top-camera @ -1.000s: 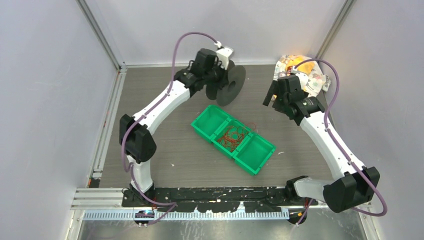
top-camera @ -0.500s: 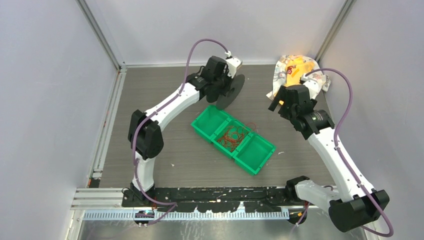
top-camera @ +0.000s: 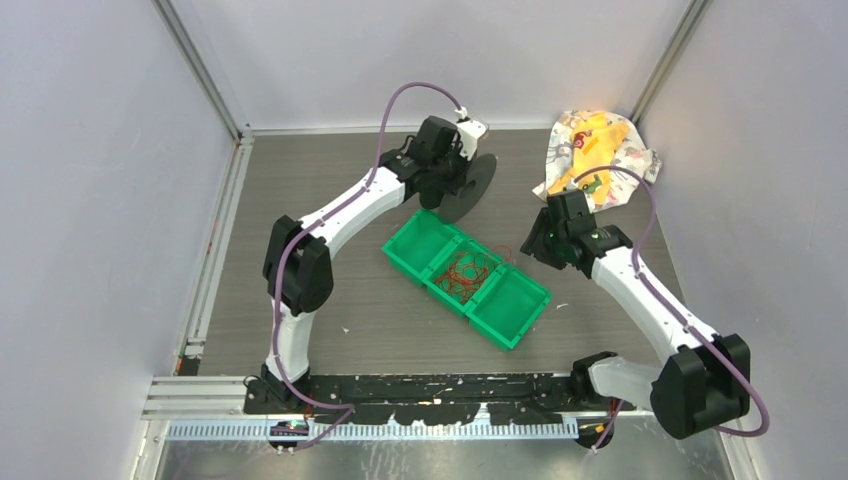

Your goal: Wrap the cables

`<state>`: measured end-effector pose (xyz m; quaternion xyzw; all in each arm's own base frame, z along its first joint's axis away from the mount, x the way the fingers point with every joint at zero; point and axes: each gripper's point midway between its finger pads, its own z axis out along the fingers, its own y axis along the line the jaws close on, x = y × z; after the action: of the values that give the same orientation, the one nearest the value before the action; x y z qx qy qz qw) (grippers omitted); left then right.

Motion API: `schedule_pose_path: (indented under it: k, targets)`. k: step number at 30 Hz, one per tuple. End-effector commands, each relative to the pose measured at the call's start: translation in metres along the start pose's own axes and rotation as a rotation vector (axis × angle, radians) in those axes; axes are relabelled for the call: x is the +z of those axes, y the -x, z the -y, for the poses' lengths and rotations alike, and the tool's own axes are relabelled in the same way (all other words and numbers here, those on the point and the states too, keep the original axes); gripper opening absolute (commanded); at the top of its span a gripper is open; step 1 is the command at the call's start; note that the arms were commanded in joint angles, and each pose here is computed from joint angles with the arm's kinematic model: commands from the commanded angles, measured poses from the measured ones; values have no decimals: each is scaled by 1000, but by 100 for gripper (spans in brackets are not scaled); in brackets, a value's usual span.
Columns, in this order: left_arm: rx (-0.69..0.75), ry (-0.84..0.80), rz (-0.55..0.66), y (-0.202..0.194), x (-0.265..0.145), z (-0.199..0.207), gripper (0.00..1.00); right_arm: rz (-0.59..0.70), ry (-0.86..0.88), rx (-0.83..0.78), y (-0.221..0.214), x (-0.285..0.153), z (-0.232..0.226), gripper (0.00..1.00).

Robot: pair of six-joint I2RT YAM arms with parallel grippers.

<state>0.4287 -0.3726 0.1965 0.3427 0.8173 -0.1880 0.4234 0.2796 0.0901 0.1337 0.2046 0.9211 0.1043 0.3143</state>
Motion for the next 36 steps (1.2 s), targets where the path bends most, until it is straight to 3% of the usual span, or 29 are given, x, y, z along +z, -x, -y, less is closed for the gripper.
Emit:
schedule_pose_path:
  k: [1,4,8,13,19,28,31,33,35,36]
  targets:
    - [12,-42,100,36,-12,10,0,-40,154,56,-3,8,-35,53]
    - [-30,-39,97,35,-12,10,0,-58,162,57,-5,17,-38,59]
    - [-41,-31,89,33,-13,9,0,-87,142,70,-8,30,-39,59]
    - [-51,29,69,29,-15,-1,1,-115,155,93,-15,43,-43,56]
    - [-66,41,64,30,-22,-2,8,-149,154,103,-25,55,-42,46]
    - [-100,27,69,34,-27,2,16,-181,124,81,-35,64,-34,44]
    - [-92,7,61,35,-28,6,19,-179,124,76,-34,62,-34,30]
    - [-88,7,55,34,-29,5,21,-163,123,67,-30,58,-34,14]
    - [-86,9,57,36,-31,5,29,-146,113,54,-25,54,-33,1]
    - [-87,10,61,38,-33,5,36,-138,106,48,-23,51,-31,1]
